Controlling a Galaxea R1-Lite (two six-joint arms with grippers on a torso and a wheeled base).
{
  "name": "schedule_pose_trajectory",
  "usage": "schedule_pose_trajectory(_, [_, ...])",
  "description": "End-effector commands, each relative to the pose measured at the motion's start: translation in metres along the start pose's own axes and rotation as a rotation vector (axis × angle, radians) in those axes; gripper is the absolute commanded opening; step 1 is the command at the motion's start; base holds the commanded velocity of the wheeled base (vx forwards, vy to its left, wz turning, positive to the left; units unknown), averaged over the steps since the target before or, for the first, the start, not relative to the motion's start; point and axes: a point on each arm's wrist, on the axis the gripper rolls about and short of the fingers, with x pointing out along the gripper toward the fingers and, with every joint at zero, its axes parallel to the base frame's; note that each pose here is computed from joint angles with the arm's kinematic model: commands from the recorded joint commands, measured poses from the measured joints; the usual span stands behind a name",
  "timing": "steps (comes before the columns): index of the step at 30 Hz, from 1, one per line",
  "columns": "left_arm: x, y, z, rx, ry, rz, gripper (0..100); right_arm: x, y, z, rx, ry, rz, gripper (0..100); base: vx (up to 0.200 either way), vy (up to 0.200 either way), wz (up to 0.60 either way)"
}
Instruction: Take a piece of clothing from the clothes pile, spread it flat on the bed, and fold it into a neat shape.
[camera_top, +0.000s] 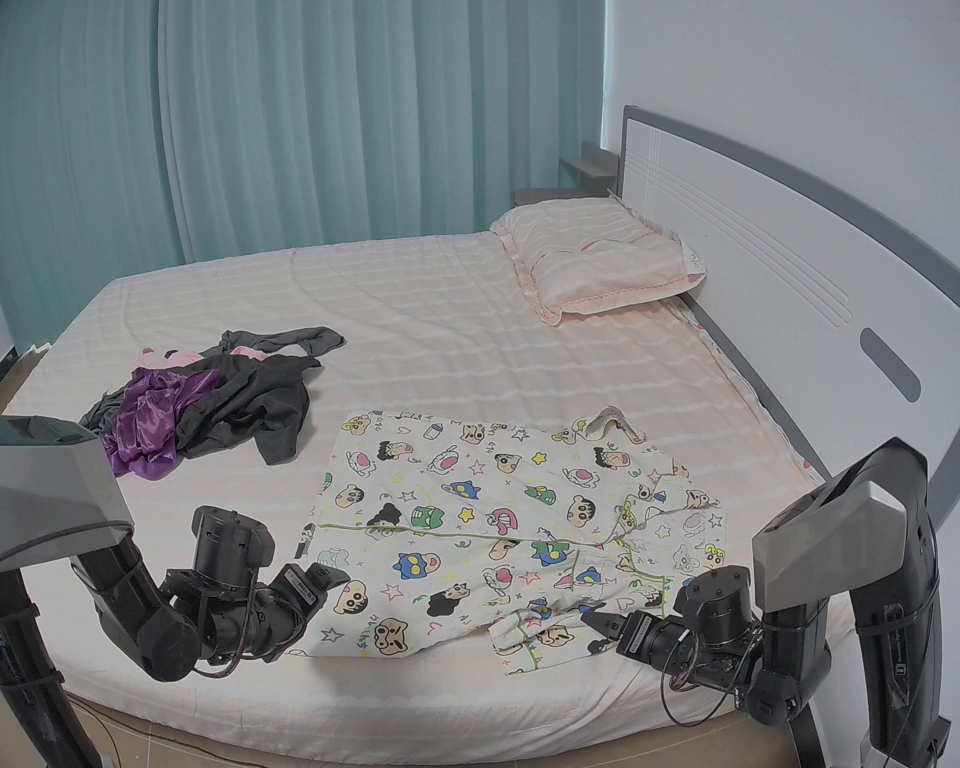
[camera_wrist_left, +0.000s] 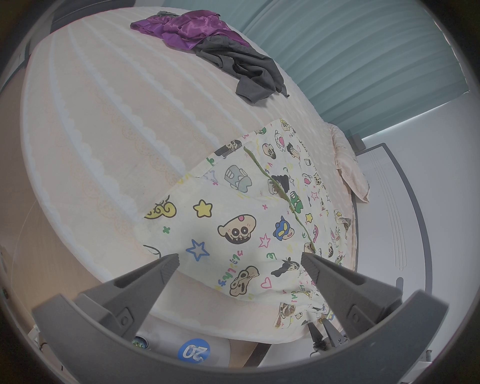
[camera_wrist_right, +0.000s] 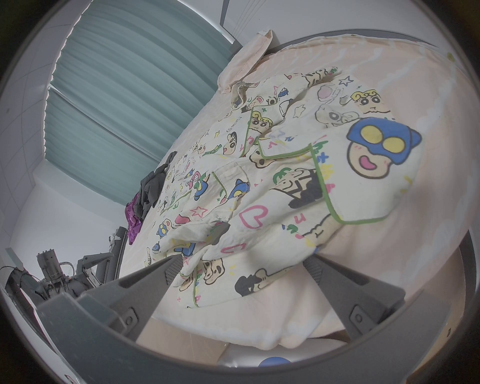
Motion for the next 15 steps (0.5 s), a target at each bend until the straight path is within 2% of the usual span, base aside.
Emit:
schedule_pose_trajectory(1, [0.000,0.000,0.001,-0.002,-0.003,-0.001,100,0.008,0.001,0.001,-0.001,-0.003,0.002,100,0.000,0.000,0.00])
schedule_pose_trajectory(6, [0.000,0.000,0.001,-0.003,-0.005,-0.002,100,0.014,0.004,0.004,-0.009,0.003,-0.007,100,0.000,0.000,0.00])
schedule_pose_trajectory(7, [0.000,0.000,0.001,-0.003,-0.005,-0.002,100,0.014,0.004,0.004,-0.009,0.003,-0.007,0,0.000,0.000,0.00])
schedule_pose_trajectory(11, [0.000,0.001,0.003,-0.008,-0.010,0.002,100,0.008,-0.002,0.003,-0.060,0.001,-0.055,0,0.000,0.000,0.00])
schedule_pose_trajectory(15, [-0.001,0.002,0.002,0.003,-0.016,0.009,100,-0.002,-0.008,0.008,-0.058,-0.015,-0.088,0,0.000,0.000,0.00])
